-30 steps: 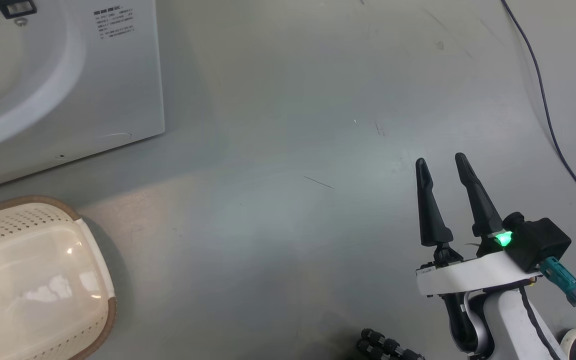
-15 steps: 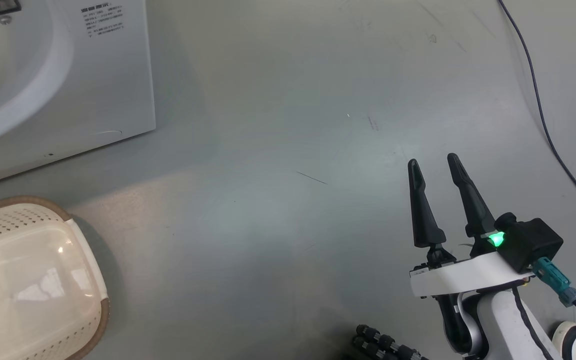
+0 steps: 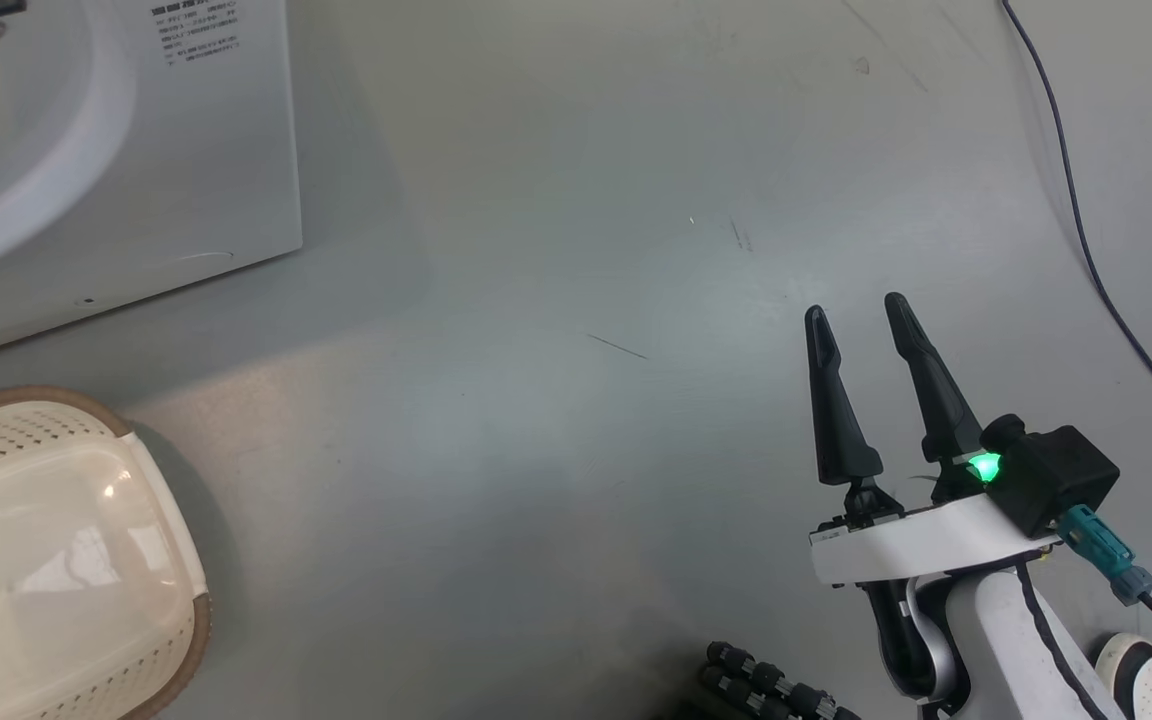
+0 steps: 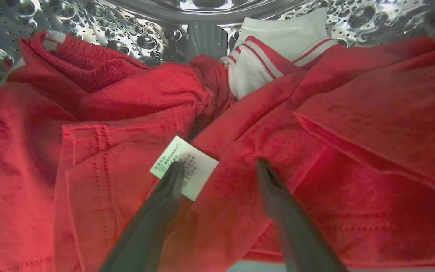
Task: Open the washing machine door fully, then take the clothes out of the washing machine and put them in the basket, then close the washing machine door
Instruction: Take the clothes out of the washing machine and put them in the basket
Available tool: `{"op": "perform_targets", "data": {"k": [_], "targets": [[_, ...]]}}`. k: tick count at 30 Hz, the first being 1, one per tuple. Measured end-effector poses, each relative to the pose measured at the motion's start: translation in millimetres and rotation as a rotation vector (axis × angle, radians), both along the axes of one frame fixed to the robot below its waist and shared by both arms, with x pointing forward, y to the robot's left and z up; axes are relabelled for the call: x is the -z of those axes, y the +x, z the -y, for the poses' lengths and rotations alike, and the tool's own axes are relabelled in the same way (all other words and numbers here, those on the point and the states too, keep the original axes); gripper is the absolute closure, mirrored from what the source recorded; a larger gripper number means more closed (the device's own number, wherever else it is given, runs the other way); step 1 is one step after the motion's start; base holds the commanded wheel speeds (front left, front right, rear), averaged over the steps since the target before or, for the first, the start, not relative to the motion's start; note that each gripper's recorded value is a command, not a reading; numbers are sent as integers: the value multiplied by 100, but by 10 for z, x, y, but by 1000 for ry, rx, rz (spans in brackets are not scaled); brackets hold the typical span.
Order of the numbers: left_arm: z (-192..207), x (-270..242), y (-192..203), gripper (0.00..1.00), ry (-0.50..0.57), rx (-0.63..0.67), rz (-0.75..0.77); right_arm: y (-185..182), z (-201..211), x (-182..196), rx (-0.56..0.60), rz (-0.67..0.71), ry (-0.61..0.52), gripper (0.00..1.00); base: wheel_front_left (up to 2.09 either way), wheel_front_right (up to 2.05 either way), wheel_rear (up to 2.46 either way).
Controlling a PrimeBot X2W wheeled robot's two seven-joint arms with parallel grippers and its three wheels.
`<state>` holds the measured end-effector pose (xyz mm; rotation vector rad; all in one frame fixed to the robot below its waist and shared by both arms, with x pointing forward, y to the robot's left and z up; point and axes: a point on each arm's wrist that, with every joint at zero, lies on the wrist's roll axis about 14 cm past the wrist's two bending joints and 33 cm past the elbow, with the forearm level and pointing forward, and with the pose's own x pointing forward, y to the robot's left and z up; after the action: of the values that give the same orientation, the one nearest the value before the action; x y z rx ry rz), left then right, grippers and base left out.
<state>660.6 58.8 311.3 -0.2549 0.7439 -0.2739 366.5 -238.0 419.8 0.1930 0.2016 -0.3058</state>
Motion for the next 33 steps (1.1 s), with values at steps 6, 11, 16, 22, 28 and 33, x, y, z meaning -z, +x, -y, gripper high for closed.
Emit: {"op": "perform_targets", "data": {"k": [6, 11, 16, 22, 28, 33], "targets": [[42, 3, 13, 100, -16, 13, -13, 10, 5, 7, 3, -2, -2, 0, 0, 0, 0], [41, -3, 15, 100, -14, 19, -5, 50, 5, -8, 1, 6, -6, 0, 0, 0, 0], [36, -28, 7, 100, -11, 20, 20, 69, -1, -21, -1, 13, -4, 0, 0, 0, 0], [90, -180, -4, 100, -34, 16, 73, 77, 3, -70, -1, 30, -3, 0, 0, 0, 0], [89, -341, -55, 100, -43, 15, 126, 99, -6, -134, -4, 55, -1, 0, 0, 0, 0], [54, -436, -165, 100, -48, 11, 151, 124, -52, -187, -21, 76, 5, 0, 0, 0, 0]]}}
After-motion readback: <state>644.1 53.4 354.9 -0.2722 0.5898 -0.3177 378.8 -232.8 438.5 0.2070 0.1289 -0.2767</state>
